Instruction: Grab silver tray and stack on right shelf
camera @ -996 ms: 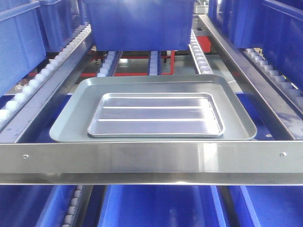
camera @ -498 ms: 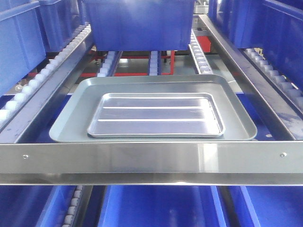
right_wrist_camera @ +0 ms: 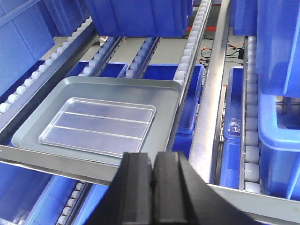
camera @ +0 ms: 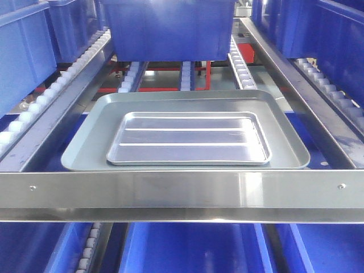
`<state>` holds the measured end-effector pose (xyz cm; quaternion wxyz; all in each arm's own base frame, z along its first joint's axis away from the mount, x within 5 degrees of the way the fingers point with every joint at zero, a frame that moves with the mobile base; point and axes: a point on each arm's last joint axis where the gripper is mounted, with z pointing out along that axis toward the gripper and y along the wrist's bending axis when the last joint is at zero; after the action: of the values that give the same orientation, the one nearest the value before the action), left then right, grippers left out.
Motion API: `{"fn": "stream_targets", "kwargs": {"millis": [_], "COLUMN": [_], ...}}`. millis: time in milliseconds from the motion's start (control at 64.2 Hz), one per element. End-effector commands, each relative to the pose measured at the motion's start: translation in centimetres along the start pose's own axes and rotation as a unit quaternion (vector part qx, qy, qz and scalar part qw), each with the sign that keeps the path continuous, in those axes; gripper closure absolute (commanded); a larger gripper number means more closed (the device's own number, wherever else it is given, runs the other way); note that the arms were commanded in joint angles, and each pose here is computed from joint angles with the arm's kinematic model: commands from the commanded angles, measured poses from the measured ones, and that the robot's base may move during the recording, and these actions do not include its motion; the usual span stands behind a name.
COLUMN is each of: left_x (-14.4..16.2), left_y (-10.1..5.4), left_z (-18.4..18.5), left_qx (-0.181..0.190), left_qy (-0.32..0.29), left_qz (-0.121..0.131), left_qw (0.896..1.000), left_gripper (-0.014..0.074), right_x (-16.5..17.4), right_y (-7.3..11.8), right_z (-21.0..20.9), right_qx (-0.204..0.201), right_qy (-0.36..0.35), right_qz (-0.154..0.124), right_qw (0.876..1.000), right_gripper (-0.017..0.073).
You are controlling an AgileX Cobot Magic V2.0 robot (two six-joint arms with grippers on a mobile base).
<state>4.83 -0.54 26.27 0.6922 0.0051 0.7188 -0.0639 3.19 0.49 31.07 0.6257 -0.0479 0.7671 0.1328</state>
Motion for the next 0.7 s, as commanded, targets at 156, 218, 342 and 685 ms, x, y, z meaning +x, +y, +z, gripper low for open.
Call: {"fn": "stream_targets", "kwargs": {"millis": [156, 218, 342, 685], "left_x": [4.9, 5.2, 5.5, 5.6], "left_y": [1.2, 1.1, 1.1, 1.1], "left_z": [0.9, 0.9, 0.9, 0.9], "left_qx": [-0.045, -0.044, -0.044, -0.044], "left_qy": [-0.135, -0.093, -0.091, -0.09], "left_qz": [0.003, 0.001, 0.001, 0.001], "left_qw": [0.99, 0.995, 0.995, 0.995], "left_gripper": [0.0694, 0.0694, 0.0694, 0.0694], "right_x": [-1.5, -1.5, -1.4, -1.4], "right_y": [0.2, 0.2, 0.2, 0.2], "right_z": [-0.3, -0.3, -0.3, -0.3], "right_qx": [-0.007, -0.007, -0.007, -0.007], "right_qy": [-0.048, -0.047, -0.047, -0.046], "right_qz": [-0.012, -0.012, -0.012, -0.012], "right_qw": [0.999, 0.999, 0.999, 0.999], "right_gripper": [0.051, 0.051, 0.051, 0.051]}}
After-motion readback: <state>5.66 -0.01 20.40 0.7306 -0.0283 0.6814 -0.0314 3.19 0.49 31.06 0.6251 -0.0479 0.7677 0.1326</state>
